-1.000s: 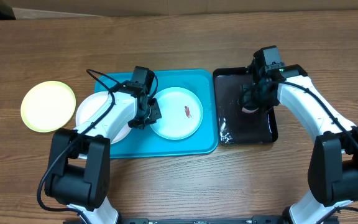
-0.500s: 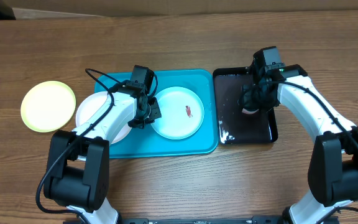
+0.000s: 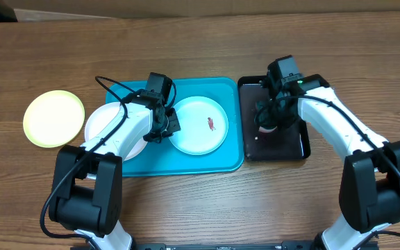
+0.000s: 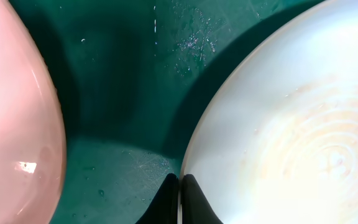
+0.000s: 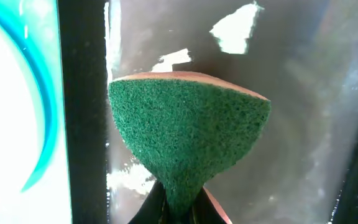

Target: Clean dirty plates on tray and stack at the side

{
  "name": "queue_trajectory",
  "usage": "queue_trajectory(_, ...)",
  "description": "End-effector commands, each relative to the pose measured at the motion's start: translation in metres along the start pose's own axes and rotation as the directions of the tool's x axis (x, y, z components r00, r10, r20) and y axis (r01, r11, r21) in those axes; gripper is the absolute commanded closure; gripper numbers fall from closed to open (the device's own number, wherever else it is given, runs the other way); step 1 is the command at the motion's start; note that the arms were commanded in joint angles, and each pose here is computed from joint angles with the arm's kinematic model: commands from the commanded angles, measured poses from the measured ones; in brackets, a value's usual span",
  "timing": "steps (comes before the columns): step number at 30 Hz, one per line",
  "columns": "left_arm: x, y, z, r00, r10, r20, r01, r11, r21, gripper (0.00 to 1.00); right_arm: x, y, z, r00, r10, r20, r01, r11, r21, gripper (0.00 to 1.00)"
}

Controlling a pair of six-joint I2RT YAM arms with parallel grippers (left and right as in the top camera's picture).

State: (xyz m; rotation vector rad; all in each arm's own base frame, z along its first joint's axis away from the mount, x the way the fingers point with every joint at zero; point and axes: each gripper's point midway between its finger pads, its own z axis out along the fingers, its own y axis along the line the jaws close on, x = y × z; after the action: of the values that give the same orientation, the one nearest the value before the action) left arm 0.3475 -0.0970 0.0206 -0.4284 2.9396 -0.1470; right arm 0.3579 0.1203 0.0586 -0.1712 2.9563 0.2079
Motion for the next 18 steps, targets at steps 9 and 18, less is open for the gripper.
queue_trajectory(9, -0.009, -0.005, -0.011, 0.999, -0.03, 0.041, 0.029, 0.999, 0.021, 0.96, -0.005, -0.007, -0.026, 0.999, 0.039, 0.006, -0.039, 0.996, 0.076, 0.96)
queue_trajectory(18, -0.008, -0.004, -0.01, 0.999, -0.025, 0.042, 0.025, 1.0, 0.017, 0.96, 0.003, -0.013, 0.001, 0.999, 0.041, 0.02, -0.042, 0.996, 0.08, 0.96)
